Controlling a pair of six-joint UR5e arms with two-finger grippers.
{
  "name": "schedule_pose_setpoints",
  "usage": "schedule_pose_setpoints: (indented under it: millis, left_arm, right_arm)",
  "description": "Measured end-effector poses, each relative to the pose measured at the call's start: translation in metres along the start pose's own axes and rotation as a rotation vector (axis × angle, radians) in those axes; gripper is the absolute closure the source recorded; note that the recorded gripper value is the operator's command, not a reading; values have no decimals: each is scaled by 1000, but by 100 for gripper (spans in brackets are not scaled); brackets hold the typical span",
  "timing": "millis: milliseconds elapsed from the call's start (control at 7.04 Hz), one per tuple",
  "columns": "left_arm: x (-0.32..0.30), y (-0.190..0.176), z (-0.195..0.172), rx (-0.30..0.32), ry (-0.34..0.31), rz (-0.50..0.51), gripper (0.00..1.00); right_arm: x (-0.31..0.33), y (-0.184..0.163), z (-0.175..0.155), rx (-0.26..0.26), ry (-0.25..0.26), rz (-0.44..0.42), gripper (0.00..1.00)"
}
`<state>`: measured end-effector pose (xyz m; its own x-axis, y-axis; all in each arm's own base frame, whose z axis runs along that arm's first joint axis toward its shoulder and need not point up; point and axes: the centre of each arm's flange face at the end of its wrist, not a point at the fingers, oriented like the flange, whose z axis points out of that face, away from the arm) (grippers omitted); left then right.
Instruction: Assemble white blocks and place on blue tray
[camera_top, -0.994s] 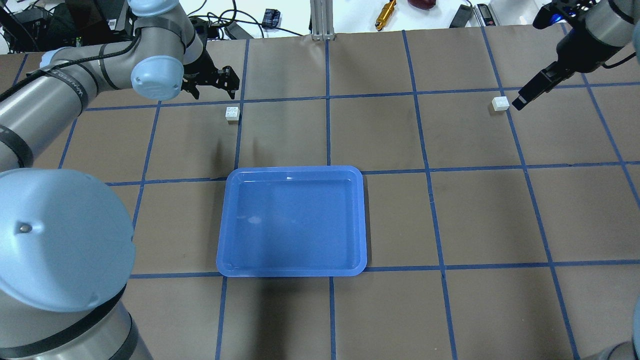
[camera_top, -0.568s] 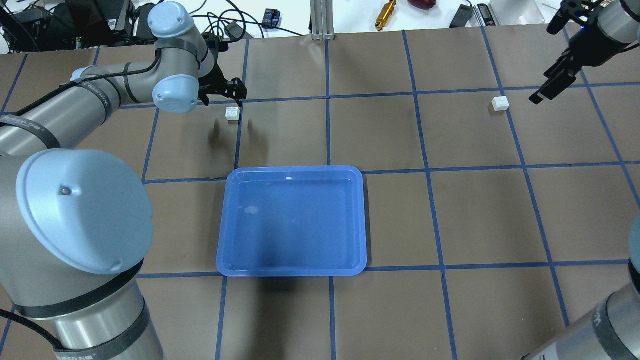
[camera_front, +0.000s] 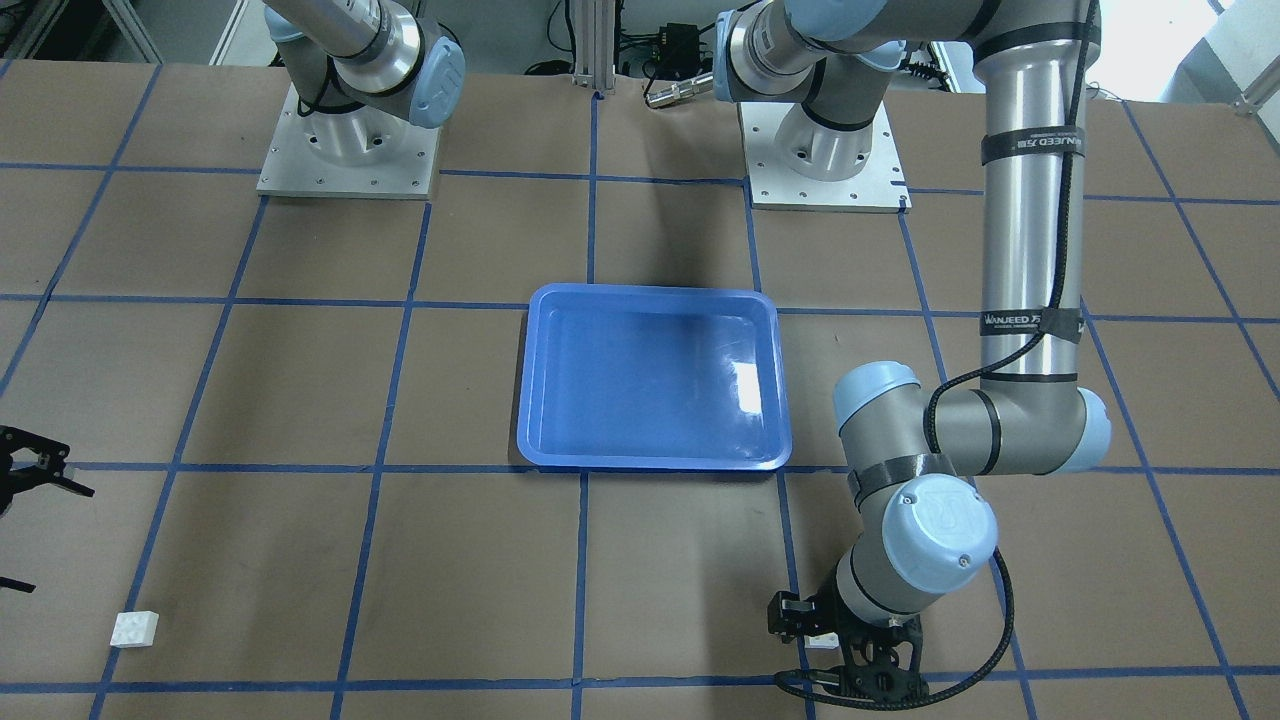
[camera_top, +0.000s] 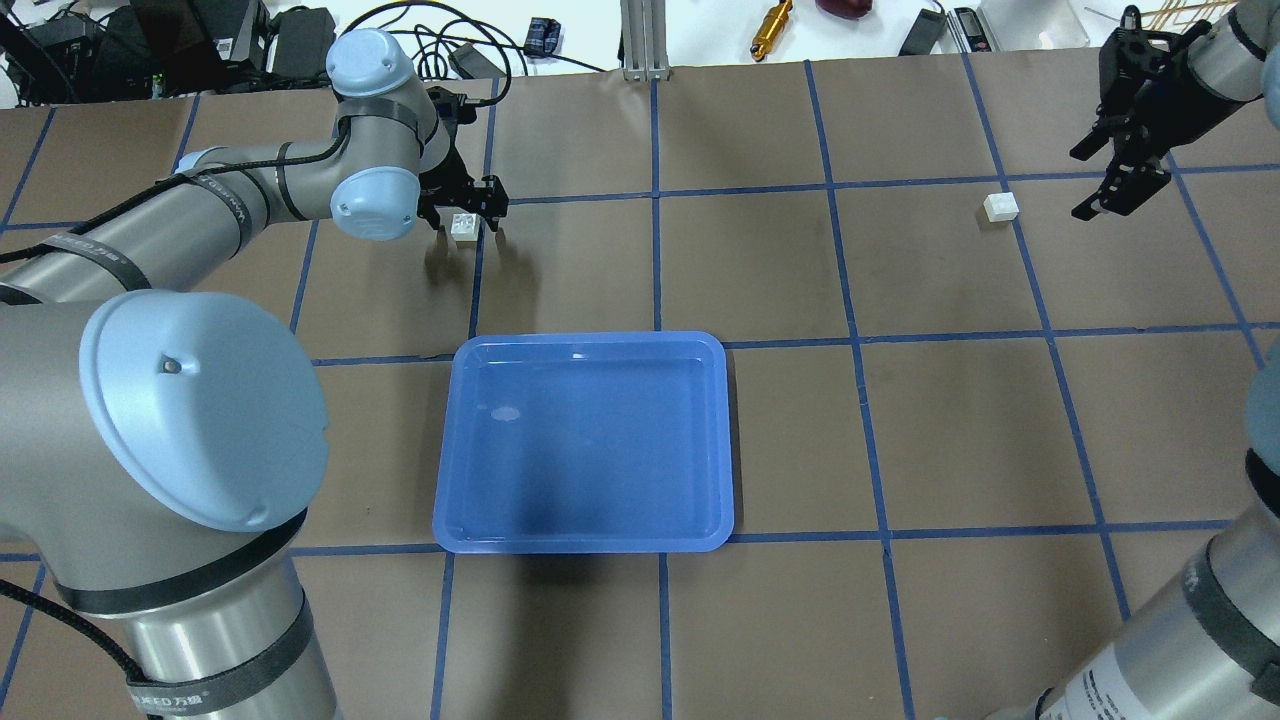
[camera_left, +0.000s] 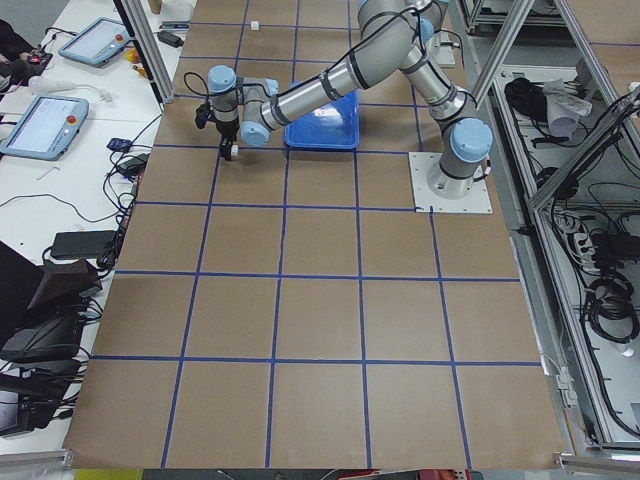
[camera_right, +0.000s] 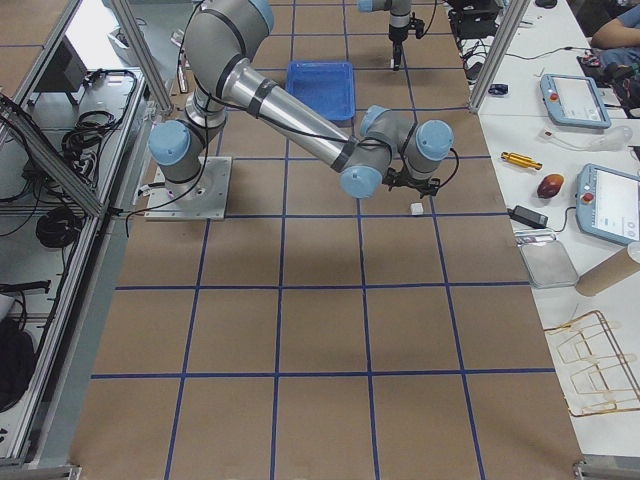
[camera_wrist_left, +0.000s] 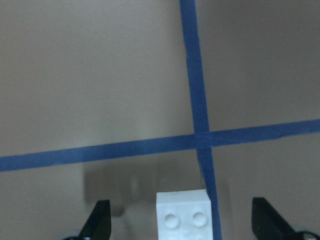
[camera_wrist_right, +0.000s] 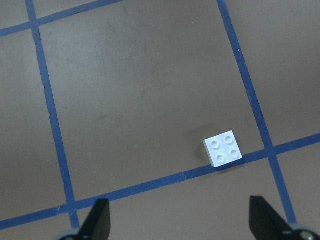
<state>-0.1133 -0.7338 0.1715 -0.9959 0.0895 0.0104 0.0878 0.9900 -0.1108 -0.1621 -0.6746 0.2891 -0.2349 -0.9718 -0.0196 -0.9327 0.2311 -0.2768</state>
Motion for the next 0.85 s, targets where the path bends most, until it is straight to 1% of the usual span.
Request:
schedule_pose_setpoints:
  millis: [142,284,568,710,852]
  left_arm:
    - [0,-1,-1,1,-1,-6,68]
    - [0,-1,-3,4,-1,-7,69]
    - [0,-2,-13,14,-3,-9,70]
    - [2,-2,-21,12,-2,-11,70]
    - [10,3,-37,-3,-1,-12,71]
  right_arm:
    - [6,7,6,46,3,-20,3]
    - [10,15,13,95,3,-19,3]
    - [25,29,30,153,3,-55,3]
    - [37,35,40,185,-9,-77,3]
    - [50,40,46,215,-41,-99,3]
